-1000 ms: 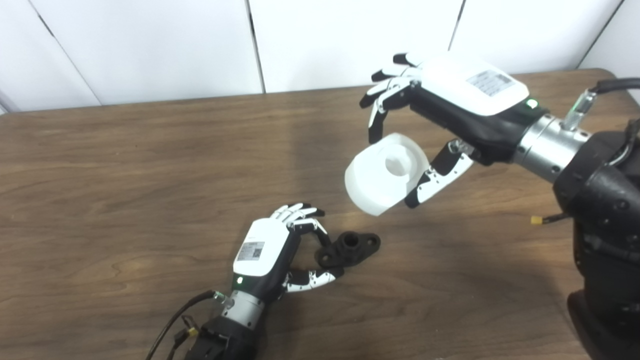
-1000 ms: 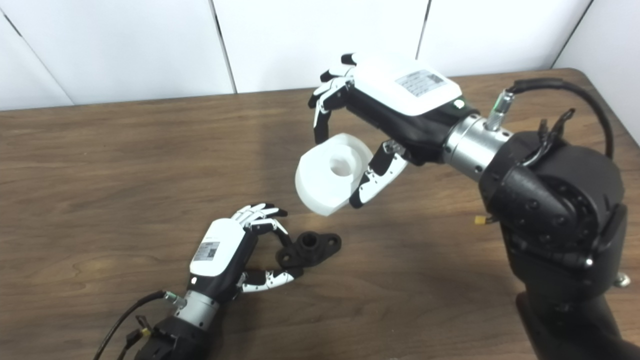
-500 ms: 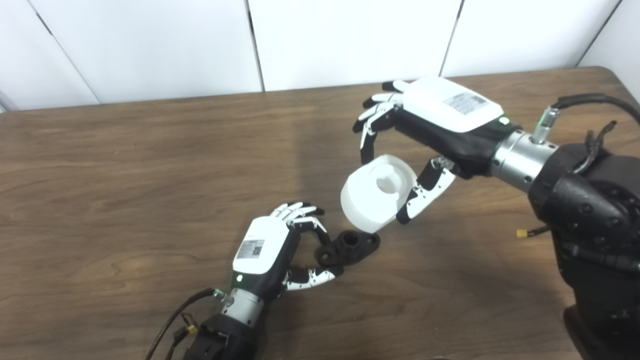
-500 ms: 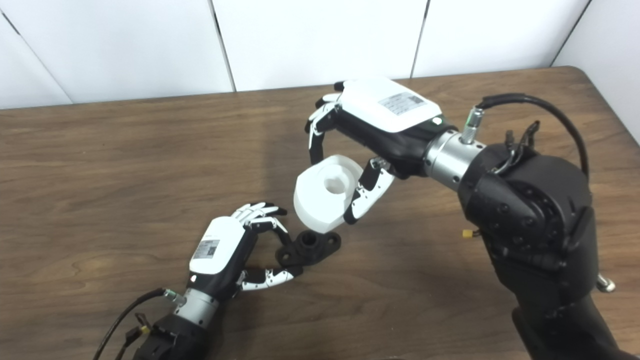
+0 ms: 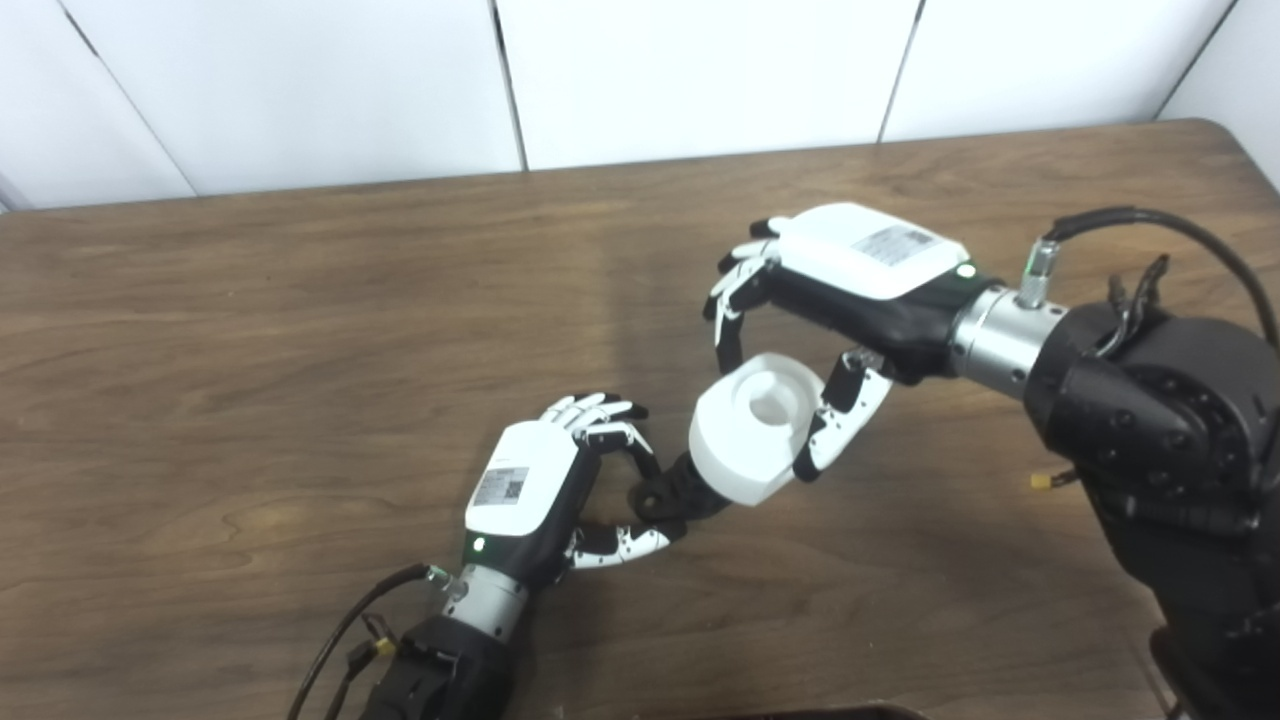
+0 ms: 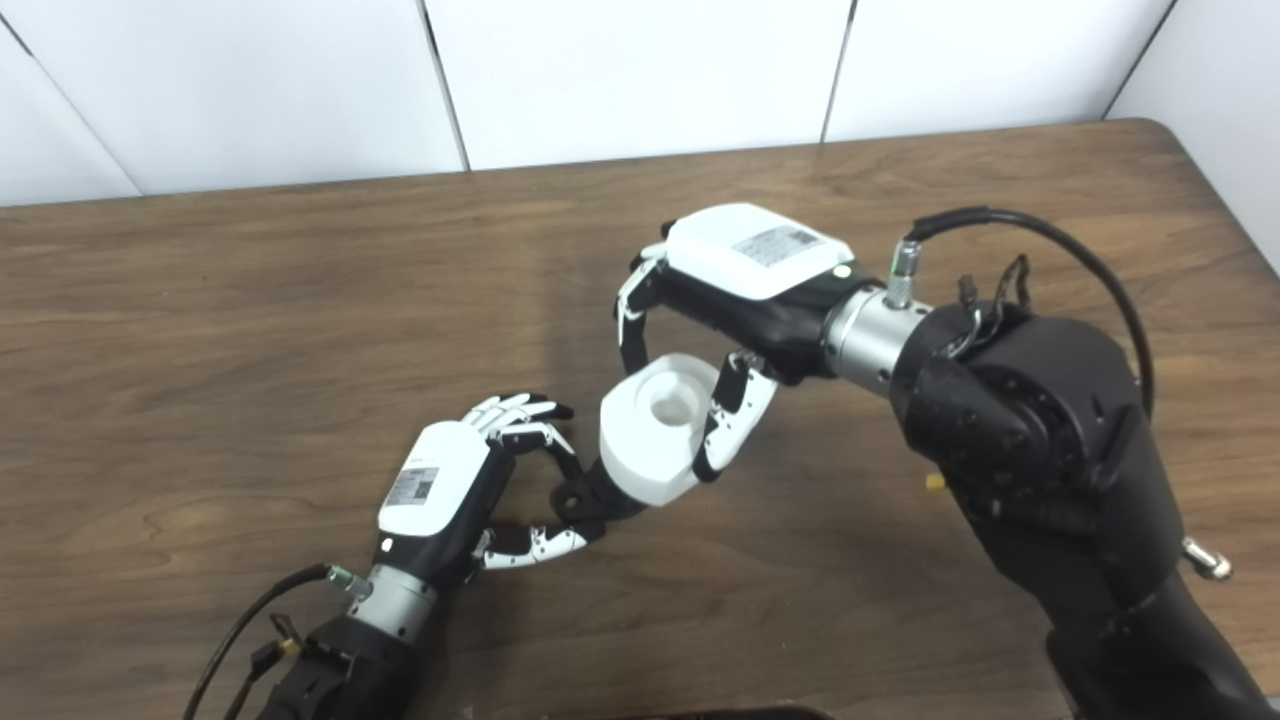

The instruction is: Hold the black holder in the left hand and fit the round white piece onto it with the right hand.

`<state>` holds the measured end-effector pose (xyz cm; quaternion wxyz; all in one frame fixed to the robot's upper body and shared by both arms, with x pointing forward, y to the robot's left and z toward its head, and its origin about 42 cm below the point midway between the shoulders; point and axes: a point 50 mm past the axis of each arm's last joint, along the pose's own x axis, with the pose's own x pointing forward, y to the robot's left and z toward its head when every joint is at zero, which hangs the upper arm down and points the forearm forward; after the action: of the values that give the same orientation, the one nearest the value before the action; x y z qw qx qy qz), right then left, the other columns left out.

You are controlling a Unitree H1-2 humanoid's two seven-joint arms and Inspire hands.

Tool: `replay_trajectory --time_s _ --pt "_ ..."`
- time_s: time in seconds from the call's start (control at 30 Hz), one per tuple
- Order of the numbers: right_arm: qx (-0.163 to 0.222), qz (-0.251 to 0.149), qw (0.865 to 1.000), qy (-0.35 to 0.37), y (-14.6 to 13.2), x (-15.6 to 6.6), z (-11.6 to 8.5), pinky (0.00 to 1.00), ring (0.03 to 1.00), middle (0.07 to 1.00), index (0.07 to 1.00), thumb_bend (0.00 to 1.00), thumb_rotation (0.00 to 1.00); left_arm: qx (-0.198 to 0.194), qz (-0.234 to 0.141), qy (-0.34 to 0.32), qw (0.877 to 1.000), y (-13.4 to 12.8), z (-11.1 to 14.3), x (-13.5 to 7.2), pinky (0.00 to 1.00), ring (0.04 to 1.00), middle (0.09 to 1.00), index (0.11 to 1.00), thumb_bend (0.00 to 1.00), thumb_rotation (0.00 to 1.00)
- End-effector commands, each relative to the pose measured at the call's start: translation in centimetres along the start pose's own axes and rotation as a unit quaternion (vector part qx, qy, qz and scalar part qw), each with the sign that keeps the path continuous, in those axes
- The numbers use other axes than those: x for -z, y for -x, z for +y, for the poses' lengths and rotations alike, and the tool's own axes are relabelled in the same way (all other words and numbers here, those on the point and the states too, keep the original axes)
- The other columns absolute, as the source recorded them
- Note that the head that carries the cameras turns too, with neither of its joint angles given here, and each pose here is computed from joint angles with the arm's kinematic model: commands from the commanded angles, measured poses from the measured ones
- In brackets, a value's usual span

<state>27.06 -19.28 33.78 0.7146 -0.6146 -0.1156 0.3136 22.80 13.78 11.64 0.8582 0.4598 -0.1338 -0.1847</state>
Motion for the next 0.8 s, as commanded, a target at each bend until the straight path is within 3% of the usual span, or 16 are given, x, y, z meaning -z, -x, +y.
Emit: replay_trajectory --time_s 0.0,0.77 --pt "0.008 -0.002 1.000 0.011 0.0 -0.1 -0.6 0.97 0.893 0.786 0.483 0.52 0.14 0.025 0.002 -0.005 1.000 0.3 -0.6 0.1 0.88 0.868 0.804 0.486 0.52 0.05" --pt "0.026 -0.010 0.999 0.018 -1.3 -1.0 -0.7 1.00 0.918 0.803 0.483 0.52 0.14 0.024 0.001 -0.006 1.000 0.0 -1.0 0.0 0.87 0.870 0.804 0.486 0.52 0.05"
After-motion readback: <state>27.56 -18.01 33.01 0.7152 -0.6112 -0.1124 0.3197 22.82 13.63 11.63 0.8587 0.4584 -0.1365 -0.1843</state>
